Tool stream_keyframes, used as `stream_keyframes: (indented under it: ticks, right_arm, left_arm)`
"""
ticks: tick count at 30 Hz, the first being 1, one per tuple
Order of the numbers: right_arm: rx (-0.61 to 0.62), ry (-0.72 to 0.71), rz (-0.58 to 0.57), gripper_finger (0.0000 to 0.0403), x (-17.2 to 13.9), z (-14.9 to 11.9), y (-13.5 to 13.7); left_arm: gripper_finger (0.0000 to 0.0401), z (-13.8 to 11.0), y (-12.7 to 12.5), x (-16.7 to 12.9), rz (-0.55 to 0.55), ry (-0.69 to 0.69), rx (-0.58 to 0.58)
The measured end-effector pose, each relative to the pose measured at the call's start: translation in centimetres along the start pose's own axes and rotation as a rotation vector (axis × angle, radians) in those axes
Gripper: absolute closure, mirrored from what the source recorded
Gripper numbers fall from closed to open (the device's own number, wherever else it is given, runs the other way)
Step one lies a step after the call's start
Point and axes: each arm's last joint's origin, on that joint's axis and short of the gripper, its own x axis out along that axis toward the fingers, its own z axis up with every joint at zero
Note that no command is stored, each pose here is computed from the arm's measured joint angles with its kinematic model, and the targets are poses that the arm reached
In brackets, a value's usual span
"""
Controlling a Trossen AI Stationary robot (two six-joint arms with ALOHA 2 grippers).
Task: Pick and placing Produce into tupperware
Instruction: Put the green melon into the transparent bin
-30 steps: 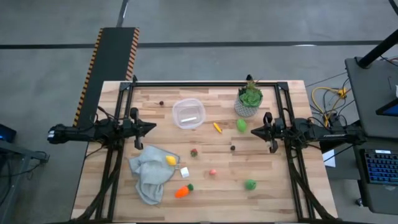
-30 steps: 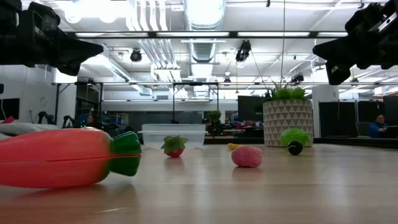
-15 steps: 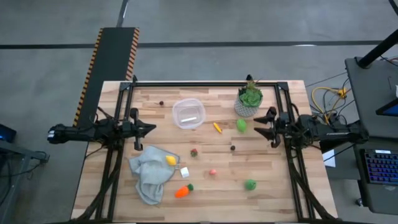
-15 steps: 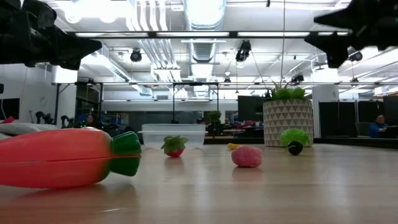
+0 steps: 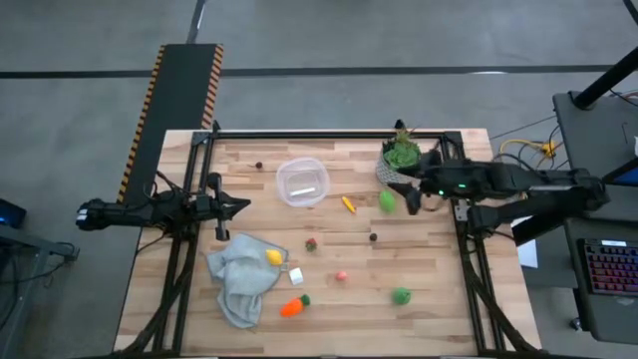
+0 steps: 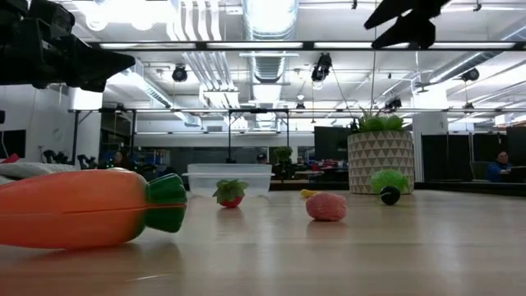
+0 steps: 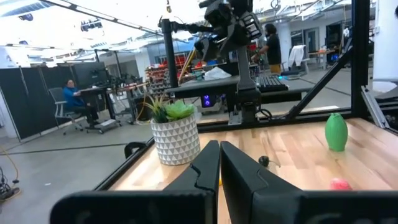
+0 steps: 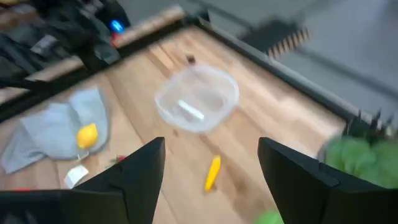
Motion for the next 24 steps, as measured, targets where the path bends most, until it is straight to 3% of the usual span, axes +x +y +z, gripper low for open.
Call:
stream_keyframes:
  ticks: [5, 11, 17, 24]
  right_arm:
    - [0.131, 0.188, -0.105, 0.0154, 1.9, 2.9, 2.4]
    - [0.119, 0.426, -0.293, 0.0154, 4.4, 4.8, 4.6]
    - [0.048, 0.643, -0.480, 0.0151, 8.3, 3.8, 5.4]
    - [0.107, 0.806, -0.596, 0.0112, 13.5, 1.4, 4.7]
  left_arm:
    - [0.0401, 0.0, 0.0, 0.0, -0.008, -0.001, -0.075]
    - [0.0401, -0.1, -0.1, 0.1, -0.017, 0.013, -0.074]
    - [0.0401, -0.5, -0.2, 0.2, -0.032, 0.054, -0.065]
    - [0.0401, -0.7, -0.3, 0.4, -0.046, 0.073, -0.060]
